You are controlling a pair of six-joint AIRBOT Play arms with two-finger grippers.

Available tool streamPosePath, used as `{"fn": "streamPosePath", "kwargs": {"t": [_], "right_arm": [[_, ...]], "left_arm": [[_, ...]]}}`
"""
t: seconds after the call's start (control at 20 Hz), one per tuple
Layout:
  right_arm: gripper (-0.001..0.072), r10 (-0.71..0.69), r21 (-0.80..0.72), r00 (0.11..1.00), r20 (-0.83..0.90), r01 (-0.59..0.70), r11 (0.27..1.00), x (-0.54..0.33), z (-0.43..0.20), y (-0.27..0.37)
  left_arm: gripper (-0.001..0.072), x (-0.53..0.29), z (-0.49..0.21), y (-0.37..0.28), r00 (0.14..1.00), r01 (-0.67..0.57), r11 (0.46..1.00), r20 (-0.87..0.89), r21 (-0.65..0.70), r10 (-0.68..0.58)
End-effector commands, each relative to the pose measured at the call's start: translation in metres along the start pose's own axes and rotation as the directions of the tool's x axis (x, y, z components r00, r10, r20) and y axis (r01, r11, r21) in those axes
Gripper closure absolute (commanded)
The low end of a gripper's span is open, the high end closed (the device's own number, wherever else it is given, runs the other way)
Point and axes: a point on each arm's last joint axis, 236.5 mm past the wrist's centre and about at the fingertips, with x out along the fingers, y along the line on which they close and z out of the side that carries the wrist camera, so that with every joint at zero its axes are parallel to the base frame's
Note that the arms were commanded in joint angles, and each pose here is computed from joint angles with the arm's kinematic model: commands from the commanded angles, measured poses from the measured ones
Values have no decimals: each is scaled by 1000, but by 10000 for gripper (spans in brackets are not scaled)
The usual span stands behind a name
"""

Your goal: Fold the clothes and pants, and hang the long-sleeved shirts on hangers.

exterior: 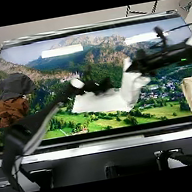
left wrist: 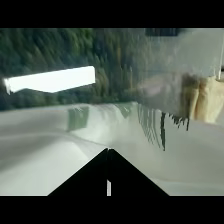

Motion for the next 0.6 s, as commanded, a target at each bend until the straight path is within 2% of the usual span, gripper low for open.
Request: {"fn": "streamPosePath", "kwargs": {"t": [0.0,0.15,0.3,0.35,0.4,0.45,0.55], "right_arm": [[670,116,38,990,-78,-113,993,83,-5,24],[669,172,152,974,-150,-150,977,169,-21,20],[655,219,318,956,-196,-149,936,248,-46,5],[521,247,378,950,-192,-160,912,271,-53,3],[286,292,422,940,-178,-196,885,285,-56,6],[110,353,430,923,-156,-258,865,291,-54,14],[102,413,423,902,-125,-328,845,278,-39,23]], "left_arm": [[690,-139,78,51,964,-247,954,142,169,224],[689,-254,114,46,918,-313,937,302,154,257],[688,-319,121,19,878,-335,923,419,189,233],[689,-328,119,10,871,-341,917,437,208,224],[689,-331,116,3,870,-342,911,443,229,215],[688,-331,114,-2,871,-342,909,444,239,211],[688,-325,111,-4,877,-341,905,434,255,208]]}}
